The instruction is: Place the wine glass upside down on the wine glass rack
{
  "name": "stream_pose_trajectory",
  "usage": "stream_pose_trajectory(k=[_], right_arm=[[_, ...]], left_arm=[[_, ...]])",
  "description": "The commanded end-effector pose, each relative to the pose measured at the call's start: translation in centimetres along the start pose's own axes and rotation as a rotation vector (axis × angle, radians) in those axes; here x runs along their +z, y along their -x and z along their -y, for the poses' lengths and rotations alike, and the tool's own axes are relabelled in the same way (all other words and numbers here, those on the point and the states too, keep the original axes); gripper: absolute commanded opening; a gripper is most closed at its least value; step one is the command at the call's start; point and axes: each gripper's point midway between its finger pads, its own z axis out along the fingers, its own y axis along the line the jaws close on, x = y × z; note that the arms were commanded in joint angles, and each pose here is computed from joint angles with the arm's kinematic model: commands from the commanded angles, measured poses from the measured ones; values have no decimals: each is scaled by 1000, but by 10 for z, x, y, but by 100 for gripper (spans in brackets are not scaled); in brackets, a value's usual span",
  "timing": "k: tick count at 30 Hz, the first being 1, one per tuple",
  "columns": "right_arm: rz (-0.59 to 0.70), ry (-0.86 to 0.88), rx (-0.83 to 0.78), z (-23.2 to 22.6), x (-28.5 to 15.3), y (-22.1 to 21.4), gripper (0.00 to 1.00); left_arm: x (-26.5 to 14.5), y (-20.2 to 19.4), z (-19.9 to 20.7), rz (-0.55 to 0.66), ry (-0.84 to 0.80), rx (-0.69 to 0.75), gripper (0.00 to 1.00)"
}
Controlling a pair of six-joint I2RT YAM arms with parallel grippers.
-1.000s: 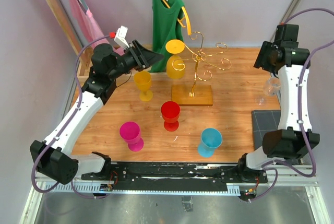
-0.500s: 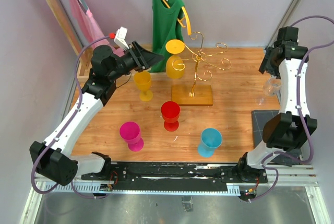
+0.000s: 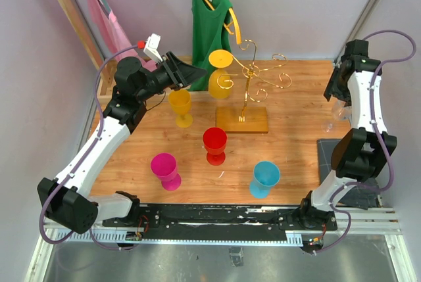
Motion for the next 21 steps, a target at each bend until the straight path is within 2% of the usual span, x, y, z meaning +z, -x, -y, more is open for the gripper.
stream_pose_trajectory(k=[1,6,11,14,21], right_arm=[[-49,-30,20,7,12,-8,58],[-65,-29,26,7,21,-6,60],[-96,-29,19,4,32,-7,57],[-115,-31,16,4,37,-10,51],[-120,-31,18,2,40,-10,27]], left_arm=[[-2,5,8,14,-36,22,52],[-3,6,9,20,-34,25,52],[-3,5,7,18,-29,22,52],[-3,4,7,17,-28,21,52],[-4,4,5,20,-20,21,52]])
